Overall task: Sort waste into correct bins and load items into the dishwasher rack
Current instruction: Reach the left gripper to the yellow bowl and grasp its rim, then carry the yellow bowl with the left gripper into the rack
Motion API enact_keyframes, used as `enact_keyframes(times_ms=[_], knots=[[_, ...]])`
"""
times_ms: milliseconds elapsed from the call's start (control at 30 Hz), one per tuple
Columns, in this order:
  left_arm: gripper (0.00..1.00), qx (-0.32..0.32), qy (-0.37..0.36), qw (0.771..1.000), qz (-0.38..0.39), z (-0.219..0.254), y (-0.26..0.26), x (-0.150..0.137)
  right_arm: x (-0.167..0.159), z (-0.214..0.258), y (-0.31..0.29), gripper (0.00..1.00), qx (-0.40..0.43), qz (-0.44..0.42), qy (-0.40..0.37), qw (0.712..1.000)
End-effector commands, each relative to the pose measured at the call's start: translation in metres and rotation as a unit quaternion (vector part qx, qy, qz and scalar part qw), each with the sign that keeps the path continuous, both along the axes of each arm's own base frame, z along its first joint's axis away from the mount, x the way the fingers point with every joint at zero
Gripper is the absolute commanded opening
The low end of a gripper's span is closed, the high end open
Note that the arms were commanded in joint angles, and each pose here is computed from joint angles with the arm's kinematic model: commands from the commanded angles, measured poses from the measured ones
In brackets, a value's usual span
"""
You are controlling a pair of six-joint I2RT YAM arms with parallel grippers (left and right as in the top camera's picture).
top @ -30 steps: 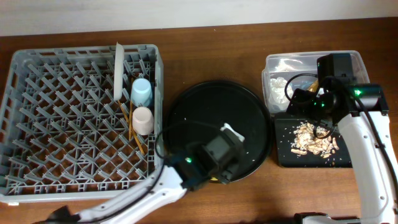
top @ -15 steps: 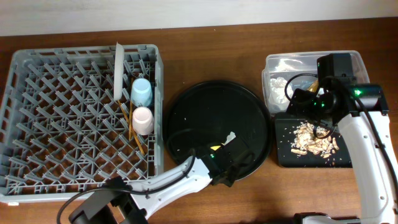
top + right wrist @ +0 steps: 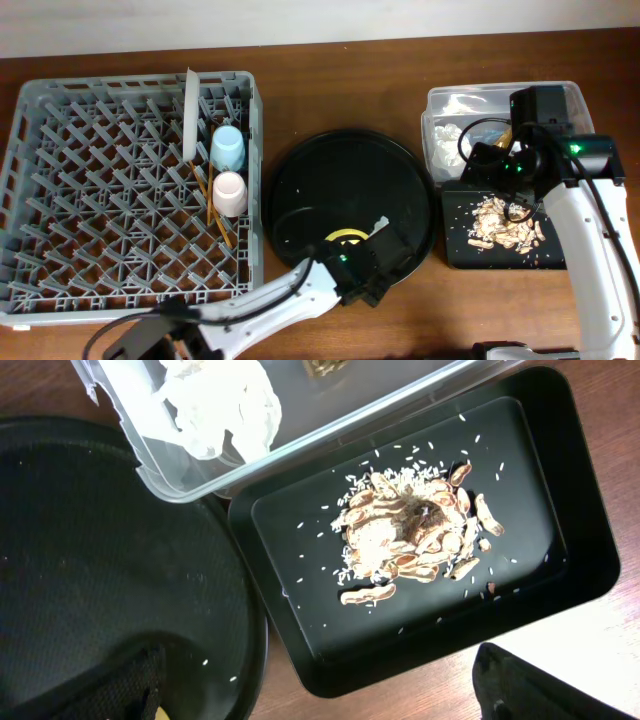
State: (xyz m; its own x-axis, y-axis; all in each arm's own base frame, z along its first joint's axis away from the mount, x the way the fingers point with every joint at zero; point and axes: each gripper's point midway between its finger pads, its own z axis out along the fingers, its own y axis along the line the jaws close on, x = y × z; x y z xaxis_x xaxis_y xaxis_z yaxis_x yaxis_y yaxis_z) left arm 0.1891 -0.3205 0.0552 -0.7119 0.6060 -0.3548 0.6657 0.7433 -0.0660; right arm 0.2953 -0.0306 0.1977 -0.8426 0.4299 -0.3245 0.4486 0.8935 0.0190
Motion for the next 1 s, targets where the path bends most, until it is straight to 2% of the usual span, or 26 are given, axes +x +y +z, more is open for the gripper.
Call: enact_keyframes(times_ms=[0, 167, 233, 333, 367, 400, 467, 533, 633, 733, 867, 967], knots=[[0.37, 0.029, 0.019, 0.999, -0.01, -0.028, 0.003, -0.005, 0.0, 0.007, -0.004, 0.99, -0.008, -0.007, -0.011, 1.0], [0.34, 0.035, 0.022, 0.999, -0.009, -0.031, 0.005, -0.005, 0.0, 0.007, -0.004, 0.99, -0.008, -0.007, -0.011, 1.0], [0.27, 0.033, 0.021, 0.999, -0.009, -0.03, 0.005, -0.005, 0.0, 0.007, -0.004, 0.99, -0.008, -0.007, -0.011, 1.0], [0.23, 0.029, 0.019, 0.999, -0.009, -0.027, 0.002, -0.004, 0.0, 0.007, -0.004, 0.99, -0.008, -0.007, -0.011, 1.0], [0.15, 0.029, 0.017, 0.999, -0.009, -0.026, 0.001, -0.003, 0.0, 0.007, -0.004, 0.99, -0.008, -0.007, -0.011, 1.0], [0.01, 0.03, 0.012, 0.999, -0.008, -0.025, 0.002, -0.001, 0.0, 0.007, -0.004, 0.99, -0.008, -0.007, -0.011, 1.0], [0.01, 0.045, -0.016, 0.999, 0.008, -0.006, 0.01, 0.012, 0.0, 0.007, -0.004, 0.99, -0.008, -0.007, -0.011, 1.0], [0.01, 0.029, -0.026, 0.999, 0.021, 0.029, 0.011, 0.023, 0.0, 0.007, -0.004, 0.99, -0.008, -0.007, -0.01, 1.0], [0.0, -0.041, -0.032, 0.998, 0.027, 0.12, 0.024, 0.043, 0.0, 0.007, -0.004, 0.99, -0.008, -0.007, -0.01, 1.0], [0.0, -0.149, -0.004, 0.989, 0.021, 0.198, 0.062, 0.047, 0.0, 0.007, -0.004, 0.99, -0.008, -0.007, -0.01, 1.0], [0.0, -0.273, 0.049, 0.961, 0.015, 0.237, 0.119, 0.045, 0.0, 0.006, -0.004, 0.99, -0.008, -0.007, -0.01, 1.0], [0.0, -0.359, 0.07, 0.93, 0.042, 0.248, 0.169, 0.056, 0.0, 0.006, -0.004, 0.99, -0.008, -0.007, -0.01, 1.0]])
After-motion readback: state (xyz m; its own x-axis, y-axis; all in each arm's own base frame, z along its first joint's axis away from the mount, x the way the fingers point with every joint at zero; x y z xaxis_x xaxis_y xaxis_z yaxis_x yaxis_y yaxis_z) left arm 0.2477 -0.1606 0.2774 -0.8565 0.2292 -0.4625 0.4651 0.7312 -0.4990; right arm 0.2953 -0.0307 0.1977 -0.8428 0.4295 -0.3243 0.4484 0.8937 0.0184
